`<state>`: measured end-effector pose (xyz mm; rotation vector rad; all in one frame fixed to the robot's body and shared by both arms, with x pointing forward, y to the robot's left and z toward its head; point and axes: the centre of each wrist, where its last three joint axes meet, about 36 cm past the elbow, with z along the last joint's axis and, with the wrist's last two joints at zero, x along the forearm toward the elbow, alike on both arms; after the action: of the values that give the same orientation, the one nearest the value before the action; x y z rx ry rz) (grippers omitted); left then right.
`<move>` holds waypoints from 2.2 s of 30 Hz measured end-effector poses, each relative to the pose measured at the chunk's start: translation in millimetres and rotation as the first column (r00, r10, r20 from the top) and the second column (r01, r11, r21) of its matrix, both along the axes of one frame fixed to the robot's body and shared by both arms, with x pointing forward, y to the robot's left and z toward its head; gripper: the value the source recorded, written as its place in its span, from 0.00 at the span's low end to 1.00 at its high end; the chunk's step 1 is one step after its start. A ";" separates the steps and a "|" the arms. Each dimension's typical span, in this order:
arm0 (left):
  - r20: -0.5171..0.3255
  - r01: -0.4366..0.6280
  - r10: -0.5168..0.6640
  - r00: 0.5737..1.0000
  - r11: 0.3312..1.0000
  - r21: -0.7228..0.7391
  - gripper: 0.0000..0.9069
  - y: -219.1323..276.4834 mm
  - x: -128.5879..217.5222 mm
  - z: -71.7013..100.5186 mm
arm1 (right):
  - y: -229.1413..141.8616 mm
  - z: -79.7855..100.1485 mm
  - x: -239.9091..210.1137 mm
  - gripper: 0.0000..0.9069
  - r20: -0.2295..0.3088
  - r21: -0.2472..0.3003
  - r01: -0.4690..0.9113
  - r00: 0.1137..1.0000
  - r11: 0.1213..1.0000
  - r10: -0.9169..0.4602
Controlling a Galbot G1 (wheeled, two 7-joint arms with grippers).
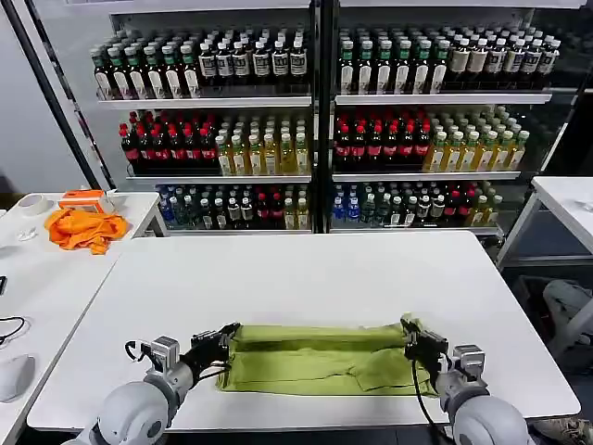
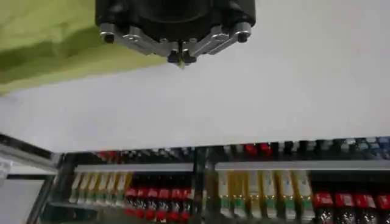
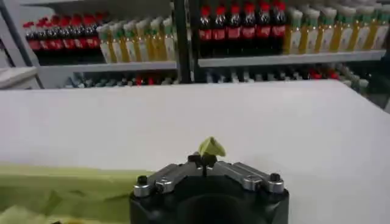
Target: Fold and organize the clothes.
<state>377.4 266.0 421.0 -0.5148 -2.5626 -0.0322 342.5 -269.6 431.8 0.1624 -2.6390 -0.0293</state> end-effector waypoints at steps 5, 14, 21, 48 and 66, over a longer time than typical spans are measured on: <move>0.006 -0.004 0.004 1.000 0.999 0.044 1.00 -1.0 -1.3 -2.5 | 3.9 -5.5 -5.5 1.00 -0.004 -0.008 0.026 1.000 1.000 -0.026; 0.052 -0.054 0.050 0.997 0.996 0.065 1.00 -7.3 -11.7 2.0 | 4.3 -4.0 -16.7 1.00 0.030 -0.020 0.066 0.997 0.998 -0.065; 0.055 -0.125 0.122 0.991 0.991 0.054 1.00 -21.7 -28.5 -2.1 | 5.2 -5.8 -26.1 1.00 0.042 -0.020 0.088 0.995 0.996 -0.087; 0.020 -0.260 0.259 0.966 0.965 0.026 0.02 -70.2 -60.8 -37.0 | 13.2 -4.4 -29.5 1.00 0.059 -0.003 0.117 0.991 0.993 -0.116; 0.007 -0.280 0.282 0.959 0.954 -0.109 0.02 -52.6 -48.5 -23.0 | 4.0 4.8 -33.6 1.00 0.091 -0.009 0.141 0.986 0.990 -0.140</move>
<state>328.9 213.4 398.0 -0.1839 -2.6456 0.2026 308.8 -265.6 436.5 -0.0291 -2.7354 -0.0502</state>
